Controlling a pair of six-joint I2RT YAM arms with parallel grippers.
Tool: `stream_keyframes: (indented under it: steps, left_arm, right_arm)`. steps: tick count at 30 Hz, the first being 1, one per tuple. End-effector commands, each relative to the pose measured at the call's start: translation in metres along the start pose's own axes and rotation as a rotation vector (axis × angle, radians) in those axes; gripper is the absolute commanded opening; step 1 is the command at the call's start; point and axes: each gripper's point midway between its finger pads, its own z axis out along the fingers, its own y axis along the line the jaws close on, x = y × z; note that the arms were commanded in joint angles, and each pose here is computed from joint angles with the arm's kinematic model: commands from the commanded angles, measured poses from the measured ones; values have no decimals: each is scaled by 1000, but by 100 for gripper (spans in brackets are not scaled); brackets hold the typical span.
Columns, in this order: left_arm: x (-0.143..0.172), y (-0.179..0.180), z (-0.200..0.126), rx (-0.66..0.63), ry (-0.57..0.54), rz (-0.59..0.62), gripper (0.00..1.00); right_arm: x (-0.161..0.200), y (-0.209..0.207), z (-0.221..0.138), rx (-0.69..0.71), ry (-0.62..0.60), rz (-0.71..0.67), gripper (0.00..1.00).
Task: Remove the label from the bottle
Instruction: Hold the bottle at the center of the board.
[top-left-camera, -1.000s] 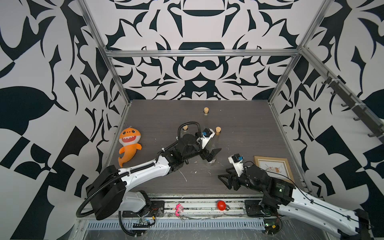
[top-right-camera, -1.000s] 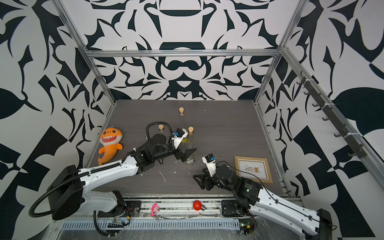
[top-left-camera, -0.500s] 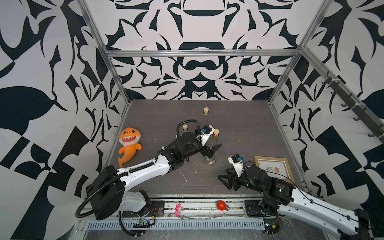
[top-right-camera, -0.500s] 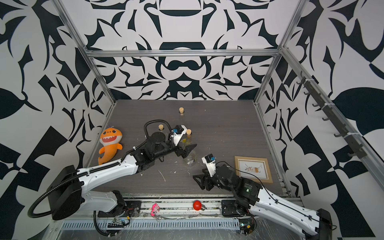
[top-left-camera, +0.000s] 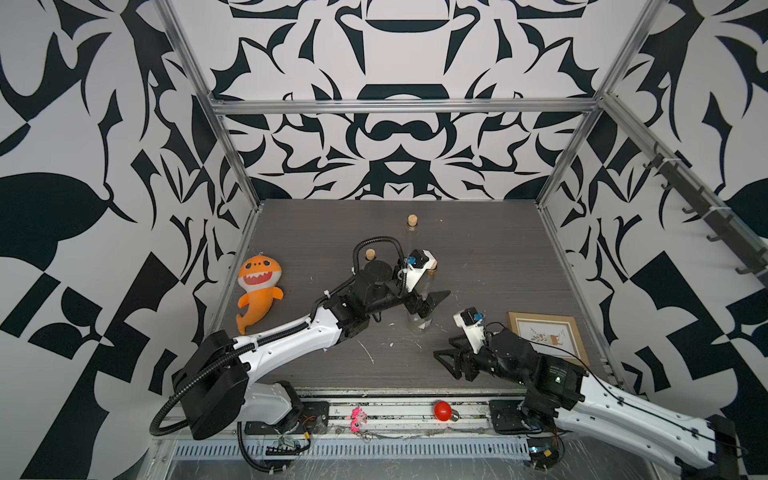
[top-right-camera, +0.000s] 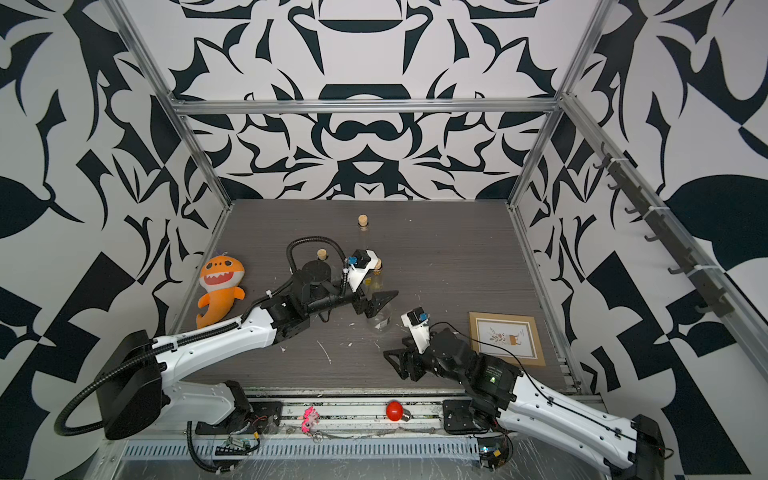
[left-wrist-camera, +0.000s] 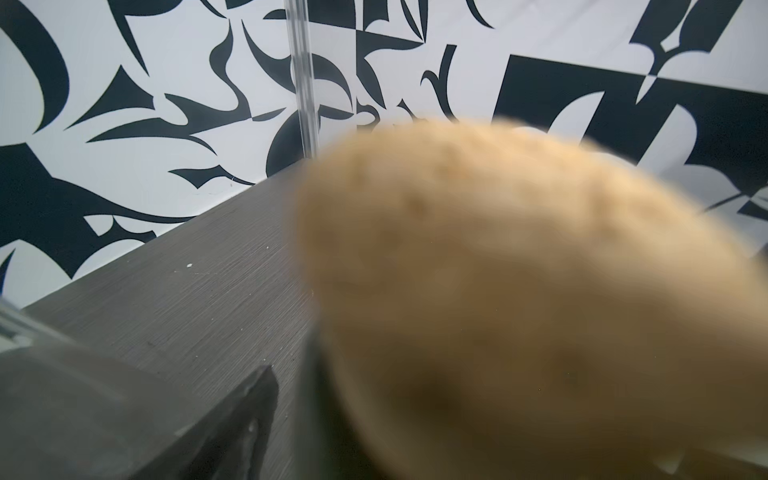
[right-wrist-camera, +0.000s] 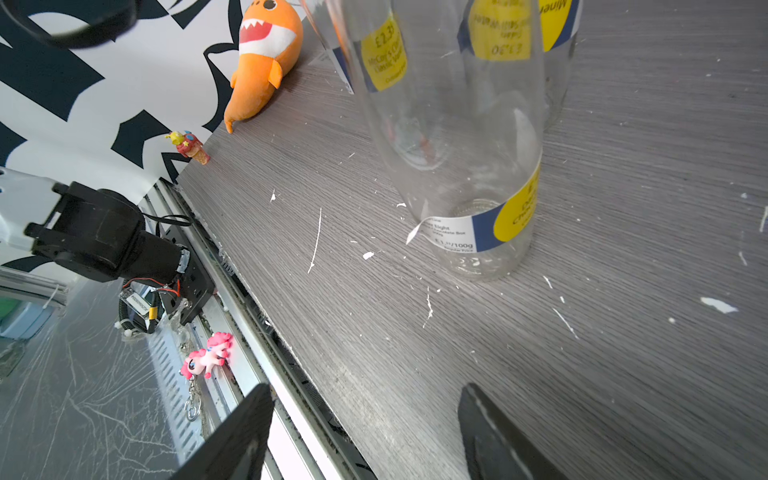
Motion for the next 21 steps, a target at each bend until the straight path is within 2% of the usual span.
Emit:
stream_keyframes:
  steps: [1, 3, 7, 14, 21]
  left_arm:
    - [-1, -2, 7, 23, 18, -14, 88]
    - [1, 0, 10, 15, 27, -15, 86]
    - [4, -1, 14, 24, 40, -15, 74]
    - [3, 0, 9, 14, 50, -13, 65]
    - [1, 1, 4, 0, 45, -7, 47]
  right_arm:
    - [-7, 4, -1, -15, -28, -15, 73]
    - [-8, 4, -1, -16, -29, -17, 74]
    - [-7, 5, -1, -20, -27, -18, 73]
    - [-5, 3, -2, -19, -31, -12, 73]
    - [-4, 3, 1, -22, -26, -11, 73]
